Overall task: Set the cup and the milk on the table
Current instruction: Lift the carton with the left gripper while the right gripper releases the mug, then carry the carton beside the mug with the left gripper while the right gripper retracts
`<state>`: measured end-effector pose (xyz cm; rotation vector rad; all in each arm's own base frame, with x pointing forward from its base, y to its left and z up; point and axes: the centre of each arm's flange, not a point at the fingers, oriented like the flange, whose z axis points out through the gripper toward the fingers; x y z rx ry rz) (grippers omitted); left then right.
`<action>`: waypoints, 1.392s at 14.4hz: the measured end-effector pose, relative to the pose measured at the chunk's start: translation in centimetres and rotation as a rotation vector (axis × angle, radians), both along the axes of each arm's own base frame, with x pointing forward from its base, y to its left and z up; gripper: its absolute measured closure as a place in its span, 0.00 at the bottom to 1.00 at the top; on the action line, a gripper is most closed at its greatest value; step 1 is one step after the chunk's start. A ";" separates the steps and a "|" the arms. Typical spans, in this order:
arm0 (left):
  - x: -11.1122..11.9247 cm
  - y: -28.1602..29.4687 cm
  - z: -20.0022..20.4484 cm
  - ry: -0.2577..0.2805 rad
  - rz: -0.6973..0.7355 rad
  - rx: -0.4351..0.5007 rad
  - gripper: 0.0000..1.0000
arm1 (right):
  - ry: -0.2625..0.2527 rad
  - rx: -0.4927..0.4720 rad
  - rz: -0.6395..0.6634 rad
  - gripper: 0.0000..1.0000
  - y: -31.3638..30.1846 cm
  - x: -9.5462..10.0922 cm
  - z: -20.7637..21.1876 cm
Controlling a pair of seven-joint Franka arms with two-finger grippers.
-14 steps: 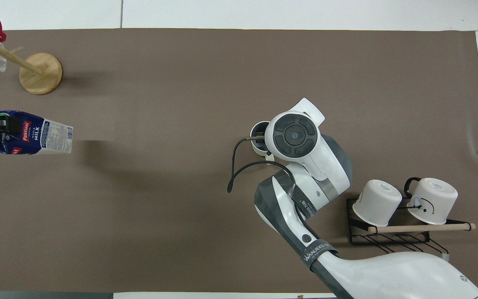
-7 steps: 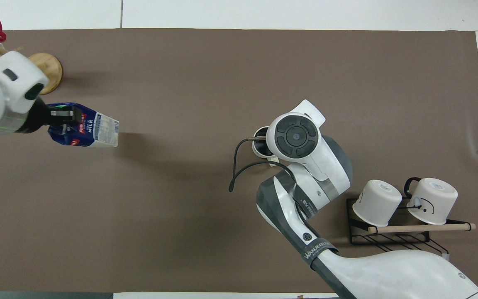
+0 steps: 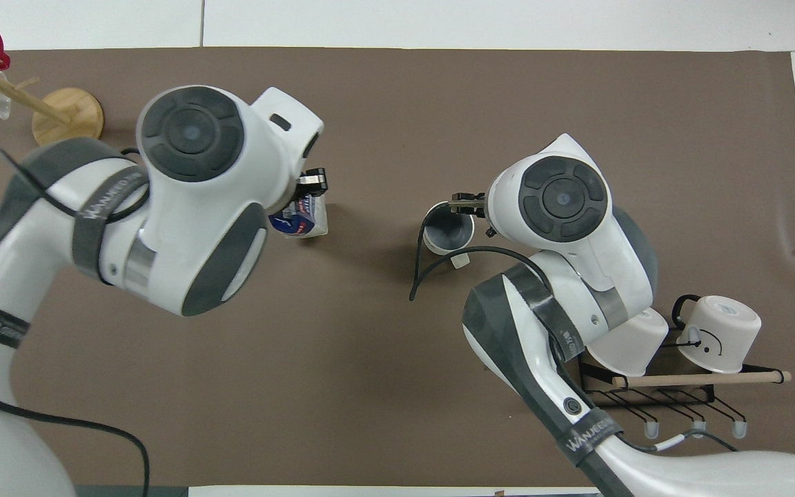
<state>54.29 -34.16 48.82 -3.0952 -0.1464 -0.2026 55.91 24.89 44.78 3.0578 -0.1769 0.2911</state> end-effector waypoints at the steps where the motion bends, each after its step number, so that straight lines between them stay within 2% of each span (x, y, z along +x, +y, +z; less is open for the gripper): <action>1: -0.5 -2.2 -0.2 -0.006 0.011 -0.007 0.60 | 0.006 -0.006 -0.005 0.00 -1.0 -0.2 1.6; 6: -3.8 -8.7 -1.0 -0.017 0.017 -0.027 0.60 | 0.070 -0.041 0.023 0.00 -11.0 -0.7 7.7; 9: -4.1 -9.5 -1.0 -0.037 0.015 -0.047 0.60 | 0.140 -0.028 0.024 0.00 -18.1 -1.9 10.3; 13: -3.9 -9.5 -1.2 -0.041 0.017 -0.050 0.60 | 0.230 -0.022 -0.013 0.00 -23.2 -3.7 11.2; 16: -4.4 -10.0 -1.9 -0.030 0.006 -0.040 0.60 | 0.258 -0.003 -0.032 0.00 -27.0 -4.1 11.2; 20: -4.9 -10.1 -2.8 -0.017 0.000 -0.028 0.60 | 0.246 0.063 -0.078 0.00 -30.3 -3.6 14.2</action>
